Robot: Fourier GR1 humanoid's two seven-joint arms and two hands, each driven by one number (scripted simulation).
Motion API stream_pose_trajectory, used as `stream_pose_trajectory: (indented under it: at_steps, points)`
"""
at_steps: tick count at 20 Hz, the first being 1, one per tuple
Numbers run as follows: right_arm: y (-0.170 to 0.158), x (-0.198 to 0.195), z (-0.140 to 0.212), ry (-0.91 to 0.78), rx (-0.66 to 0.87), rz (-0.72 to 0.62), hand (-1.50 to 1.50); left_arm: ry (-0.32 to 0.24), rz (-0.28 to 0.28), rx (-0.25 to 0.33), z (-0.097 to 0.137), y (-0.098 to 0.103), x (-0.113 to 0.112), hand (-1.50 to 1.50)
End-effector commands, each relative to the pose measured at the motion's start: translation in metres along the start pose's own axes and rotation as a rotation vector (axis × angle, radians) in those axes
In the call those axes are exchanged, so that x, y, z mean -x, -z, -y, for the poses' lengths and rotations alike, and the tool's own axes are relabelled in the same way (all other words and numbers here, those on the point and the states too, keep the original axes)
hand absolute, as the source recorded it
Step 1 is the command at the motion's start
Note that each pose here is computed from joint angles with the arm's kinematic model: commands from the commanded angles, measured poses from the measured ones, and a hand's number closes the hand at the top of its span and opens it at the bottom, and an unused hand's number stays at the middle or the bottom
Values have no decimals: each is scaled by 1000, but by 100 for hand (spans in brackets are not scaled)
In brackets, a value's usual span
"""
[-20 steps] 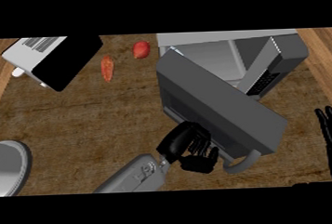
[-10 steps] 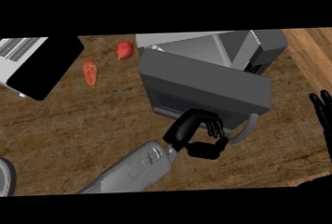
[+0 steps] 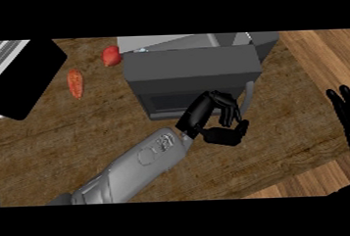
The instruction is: Pick up the milk, place it into the microwave and close the microwave
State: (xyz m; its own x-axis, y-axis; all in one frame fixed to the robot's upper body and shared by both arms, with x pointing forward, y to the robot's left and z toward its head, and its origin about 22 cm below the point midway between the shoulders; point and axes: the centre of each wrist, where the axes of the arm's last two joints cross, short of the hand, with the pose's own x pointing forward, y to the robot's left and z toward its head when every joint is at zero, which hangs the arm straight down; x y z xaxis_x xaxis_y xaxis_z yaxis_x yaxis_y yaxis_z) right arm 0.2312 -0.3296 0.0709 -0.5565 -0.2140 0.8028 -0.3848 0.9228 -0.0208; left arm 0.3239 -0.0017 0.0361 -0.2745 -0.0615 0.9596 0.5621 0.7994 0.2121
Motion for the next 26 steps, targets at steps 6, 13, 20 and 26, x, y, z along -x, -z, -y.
stream_pose_trajectory:
  at_steps: [6,13,20,26]
  points:
    - [16,-14,3,25,-86,-1,-150,13,48,-85,-17,35,-28,150]
    - [30,-25,5,41,-128,31,-150,20,63,-129,-26,49,-38,150]
    - [41,-36,13,14,-149,20,-150,24,64,-182,-32,57,-44,150]
    - [48,-46,22,-8,-151,24,-150,18,74,-213,-31,58,-47,150]
